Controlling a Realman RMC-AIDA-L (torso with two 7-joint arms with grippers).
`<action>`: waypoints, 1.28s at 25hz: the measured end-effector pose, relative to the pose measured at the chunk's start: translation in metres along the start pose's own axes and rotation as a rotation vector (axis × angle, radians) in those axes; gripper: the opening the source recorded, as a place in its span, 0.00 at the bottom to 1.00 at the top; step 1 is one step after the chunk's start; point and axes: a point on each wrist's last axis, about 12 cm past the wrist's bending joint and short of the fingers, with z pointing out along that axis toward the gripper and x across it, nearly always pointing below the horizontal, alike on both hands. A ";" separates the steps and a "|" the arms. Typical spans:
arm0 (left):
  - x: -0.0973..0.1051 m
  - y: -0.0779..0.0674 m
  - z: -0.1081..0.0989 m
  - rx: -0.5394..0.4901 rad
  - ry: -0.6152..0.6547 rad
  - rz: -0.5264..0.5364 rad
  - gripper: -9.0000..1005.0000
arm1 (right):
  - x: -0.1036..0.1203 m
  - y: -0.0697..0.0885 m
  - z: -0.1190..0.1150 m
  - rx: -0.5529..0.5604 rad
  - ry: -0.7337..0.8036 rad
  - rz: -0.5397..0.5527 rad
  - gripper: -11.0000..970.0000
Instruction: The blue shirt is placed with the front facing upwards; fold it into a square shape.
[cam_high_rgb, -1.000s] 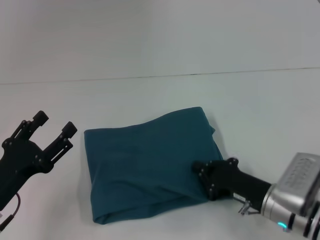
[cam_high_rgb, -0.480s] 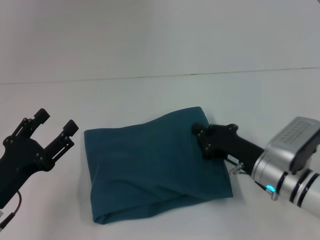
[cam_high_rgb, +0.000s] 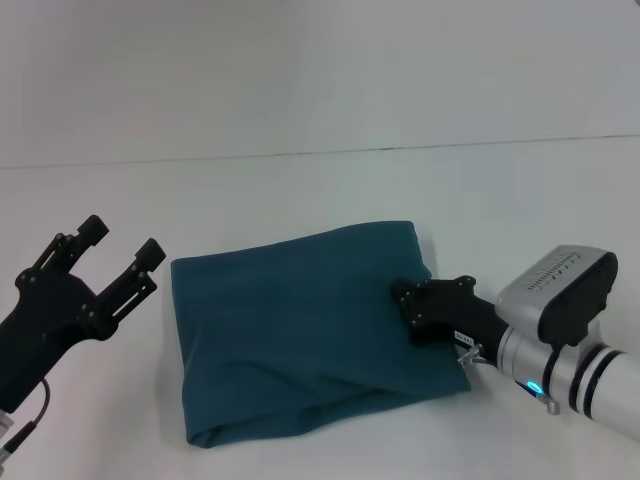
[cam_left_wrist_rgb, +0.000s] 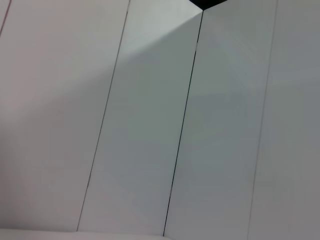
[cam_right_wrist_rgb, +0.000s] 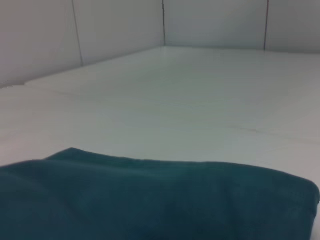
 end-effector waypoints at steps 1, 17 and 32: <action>0.000 0.000 0.000 0.001 0.001 0.000 0.84 | 0.000 0.000 -0.002 -0.004 -0.011 0.005 0.02; 0.001 -0.002 0.003 0.012 0.000 -0.002 0.84 | -0.034 0.000 0.019 -0.022 -0.094 -0.029 0.02; 0.002 -0.002 0.003 0.010 0.005 -0.007 0.84 | -0.021 -0.002 0.015 0.006 -0.035 0.032 0.02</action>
